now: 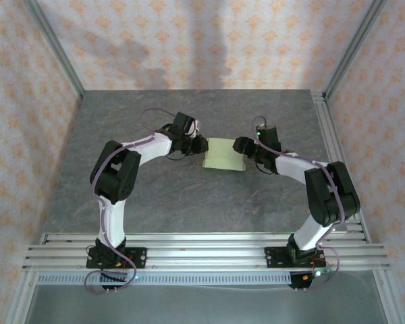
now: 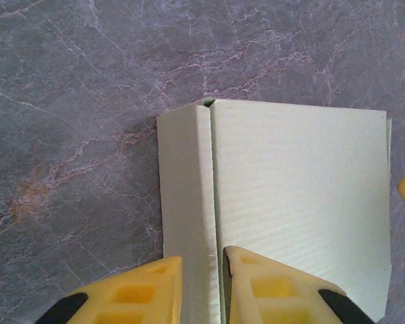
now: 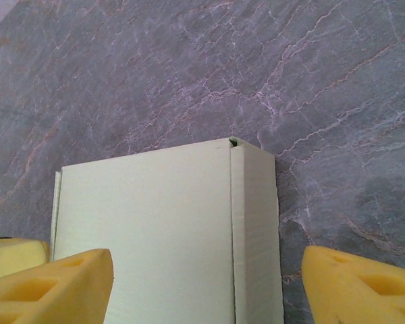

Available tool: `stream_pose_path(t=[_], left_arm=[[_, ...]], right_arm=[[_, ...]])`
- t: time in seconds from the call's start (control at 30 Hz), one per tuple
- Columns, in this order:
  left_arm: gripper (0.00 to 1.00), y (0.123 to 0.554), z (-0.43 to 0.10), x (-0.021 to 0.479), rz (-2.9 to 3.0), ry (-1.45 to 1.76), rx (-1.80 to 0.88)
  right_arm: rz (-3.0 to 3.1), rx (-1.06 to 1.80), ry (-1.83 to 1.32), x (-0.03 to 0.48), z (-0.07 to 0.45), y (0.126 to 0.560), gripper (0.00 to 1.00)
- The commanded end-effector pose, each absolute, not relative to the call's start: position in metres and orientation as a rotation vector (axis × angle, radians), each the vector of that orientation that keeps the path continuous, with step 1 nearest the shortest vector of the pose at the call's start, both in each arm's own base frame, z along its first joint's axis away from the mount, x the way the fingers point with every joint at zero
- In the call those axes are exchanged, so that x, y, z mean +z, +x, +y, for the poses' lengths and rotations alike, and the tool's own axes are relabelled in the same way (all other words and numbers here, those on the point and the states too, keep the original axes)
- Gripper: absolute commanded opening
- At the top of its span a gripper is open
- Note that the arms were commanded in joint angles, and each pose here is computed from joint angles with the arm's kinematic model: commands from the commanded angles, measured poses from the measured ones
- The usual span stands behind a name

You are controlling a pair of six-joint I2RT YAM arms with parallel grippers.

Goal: Fold the paper box

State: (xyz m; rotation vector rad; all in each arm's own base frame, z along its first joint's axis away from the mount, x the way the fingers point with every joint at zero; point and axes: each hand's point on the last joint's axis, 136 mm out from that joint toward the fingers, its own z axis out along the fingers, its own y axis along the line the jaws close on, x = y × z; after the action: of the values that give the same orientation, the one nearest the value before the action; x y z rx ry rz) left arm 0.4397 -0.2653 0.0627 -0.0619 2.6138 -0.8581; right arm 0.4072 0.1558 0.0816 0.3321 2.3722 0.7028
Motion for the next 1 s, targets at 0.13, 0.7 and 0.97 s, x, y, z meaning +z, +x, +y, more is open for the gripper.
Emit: stream_pose_path(t=[0.13, 0.7, 0.97], left_arm=[[0.31, 0.44, -0.266, 0.049, 2.637, -0.065, -0.899], [0.08, 0.438, -0.253, 0.039, 2.651, -0.101, -0.899], [0.05, 0.436, -0.253, 0.035, 2.662, -0.091, -0.9]], right_arm=[[2.329, 0.729, 0.331, 0.096, 0.154, 0.409, 0.74], [2.307, 0.772, 0.323, 0.102, 0.158, 0.41, 0.81], [2.295, 0.921, 0.346, 0.101, 0.169, 0.413, 0.85]])
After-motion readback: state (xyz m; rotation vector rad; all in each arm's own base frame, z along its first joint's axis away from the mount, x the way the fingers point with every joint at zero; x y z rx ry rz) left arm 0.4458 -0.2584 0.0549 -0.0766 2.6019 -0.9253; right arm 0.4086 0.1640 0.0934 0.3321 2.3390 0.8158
